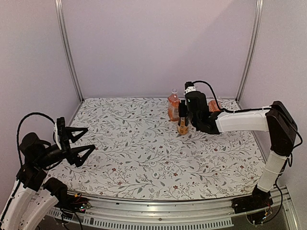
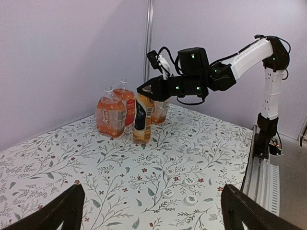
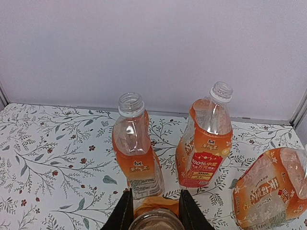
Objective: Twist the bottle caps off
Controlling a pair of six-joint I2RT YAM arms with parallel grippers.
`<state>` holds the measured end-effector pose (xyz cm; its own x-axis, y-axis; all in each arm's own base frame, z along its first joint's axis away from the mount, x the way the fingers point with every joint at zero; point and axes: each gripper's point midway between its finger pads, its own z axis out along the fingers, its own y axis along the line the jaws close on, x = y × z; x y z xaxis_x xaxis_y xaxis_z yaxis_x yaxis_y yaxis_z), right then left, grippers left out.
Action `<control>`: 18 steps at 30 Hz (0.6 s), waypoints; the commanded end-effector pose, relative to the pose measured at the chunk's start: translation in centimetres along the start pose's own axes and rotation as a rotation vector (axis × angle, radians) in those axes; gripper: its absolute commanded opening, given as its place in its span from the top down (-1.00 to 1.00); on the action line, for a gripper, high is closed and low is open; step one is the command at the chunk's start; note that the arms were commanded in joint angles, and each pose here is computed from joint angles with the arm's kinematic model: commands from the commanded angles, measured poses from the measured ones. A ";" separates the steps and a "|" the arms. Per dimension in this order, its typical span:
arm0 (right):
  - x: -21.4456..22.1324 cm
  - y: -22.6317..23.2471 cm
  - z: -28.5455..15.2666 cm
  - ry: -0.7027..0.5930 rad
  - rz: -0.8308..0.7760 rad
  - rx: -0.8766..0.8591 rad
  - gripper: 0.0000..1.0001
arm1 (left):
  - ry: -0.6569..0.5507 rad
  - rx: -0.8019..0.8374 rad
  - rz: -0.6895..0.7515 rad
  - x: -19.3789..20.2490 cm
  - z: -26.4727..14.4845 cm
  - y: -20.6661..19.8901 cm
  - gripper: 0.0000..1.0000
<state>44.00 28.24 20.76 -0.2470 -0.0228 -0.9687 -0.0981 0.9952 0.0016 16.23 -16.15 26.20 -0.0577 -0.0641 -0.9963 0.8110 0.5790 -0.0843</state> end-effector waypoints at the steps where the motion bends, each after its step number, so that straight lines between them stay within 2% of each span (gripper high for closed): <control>1: 1.7 -0.3 0.8 0.056 -0.018 0.029 0.74 | 0.004 -0.015 0.004 0.4 0.0 0.4 -0.99; 4: 1.9 -0.3 0.8 0.070 -0.026 0.028 0.63 | 0.003 -0.014 0.004 0.4 0.0 0.4 -0.99; 8: 1.6 -0.1 0.7 0.078 -0.030 0.015 0.14 | 0.000 -0.017 0.005 0.3 0.0 0.4 -0.99; 15: 0.7 0.3 0.7 0.082 -0.058 0.004 -0.39 | -0.006 -0.009 0.007 0.2 -0.1 0.2 -0.99; 18: 0.5 0.5 0.6 0.084 -0.061 -0.007 -0.53 | -0.005 -0.009 0.006 0.2 -0.1 0.2 -0.99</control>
<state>44.10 28.62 20.62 -0.2957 -0.0609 -0.9533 -0.1107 0.9934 -0.0291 16.20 -16.13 26.24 -0.0559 -0.0651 -0.9963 0.8111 0.5789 -0.0833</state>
